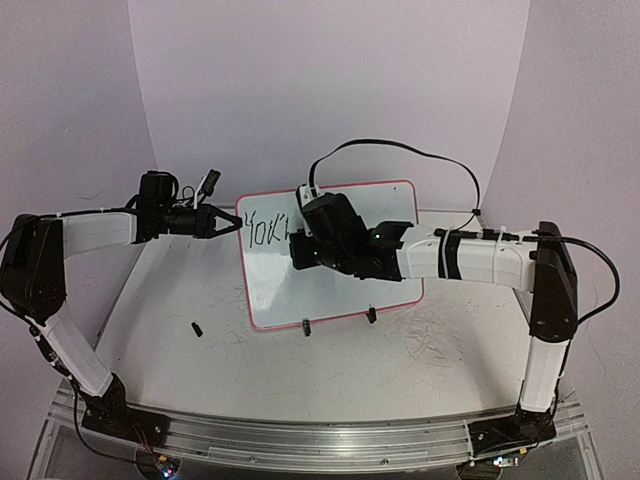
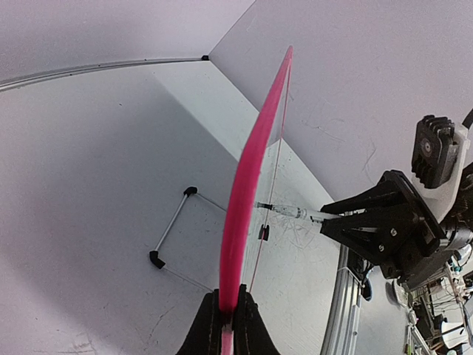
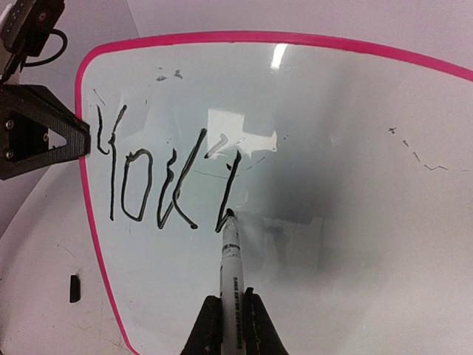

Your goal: Write a sentence on the whiteboard

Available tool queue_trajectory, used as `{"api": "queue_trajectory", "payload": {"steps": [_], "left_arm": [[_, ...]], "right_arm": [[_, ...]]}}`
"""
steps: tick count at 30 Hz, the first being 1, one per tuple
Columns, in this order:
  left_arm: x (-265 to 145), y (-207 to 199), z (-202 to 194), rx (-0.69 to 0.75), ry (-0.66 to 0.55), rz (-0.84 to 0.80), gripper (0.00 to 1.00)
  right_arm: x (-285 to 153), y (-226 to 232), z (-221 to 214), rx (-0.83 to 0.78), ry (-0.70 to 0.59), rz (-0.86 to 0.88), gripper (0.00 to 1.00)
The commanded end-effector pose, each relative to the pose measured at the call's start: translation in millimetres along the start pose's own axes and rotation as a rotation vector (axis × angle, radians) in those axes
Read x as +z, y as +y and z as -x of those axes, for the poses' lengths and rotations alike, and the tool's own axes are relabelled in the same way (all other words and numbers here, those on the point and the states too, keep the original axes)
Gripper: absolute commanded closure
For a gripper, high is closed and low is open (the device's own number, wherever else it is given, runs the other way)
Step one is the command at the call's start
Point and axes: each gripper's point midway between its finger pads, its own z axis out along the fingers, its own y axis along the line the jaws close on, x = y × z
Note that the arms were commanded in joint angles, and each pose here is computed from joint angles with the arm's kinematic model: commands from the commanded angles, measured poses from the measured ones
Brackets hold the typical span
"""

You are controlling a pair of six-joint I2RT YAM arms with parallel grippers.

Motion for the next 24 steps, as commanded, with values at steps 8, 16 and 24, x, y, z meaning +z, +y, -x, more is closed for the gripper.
{"api": "queue_trajectory", "payload": {"steps": [8, 16, 24], "left_arm": [[-0.3, -21.0, 12.5, 0.046, -0.009, -0.046, 1.00], [-0.7, -21.7, 13.0, 0.048, -0.010, -0.046, 1.00], [-0.3, -22.6, 12.5, 0.048, -0.009, -0.049, 1.00]], "right_arm": [[8.9, -13.5, 21.7, 0.015, -0.055, -0.066, 1.00], [7.2, -26.4, 27.5, 0.047, -0.077, -0.117, 1.00], [-4.9, -28.0, 32.0, 0.058, -0.082, -0.089, 1.00]]}}
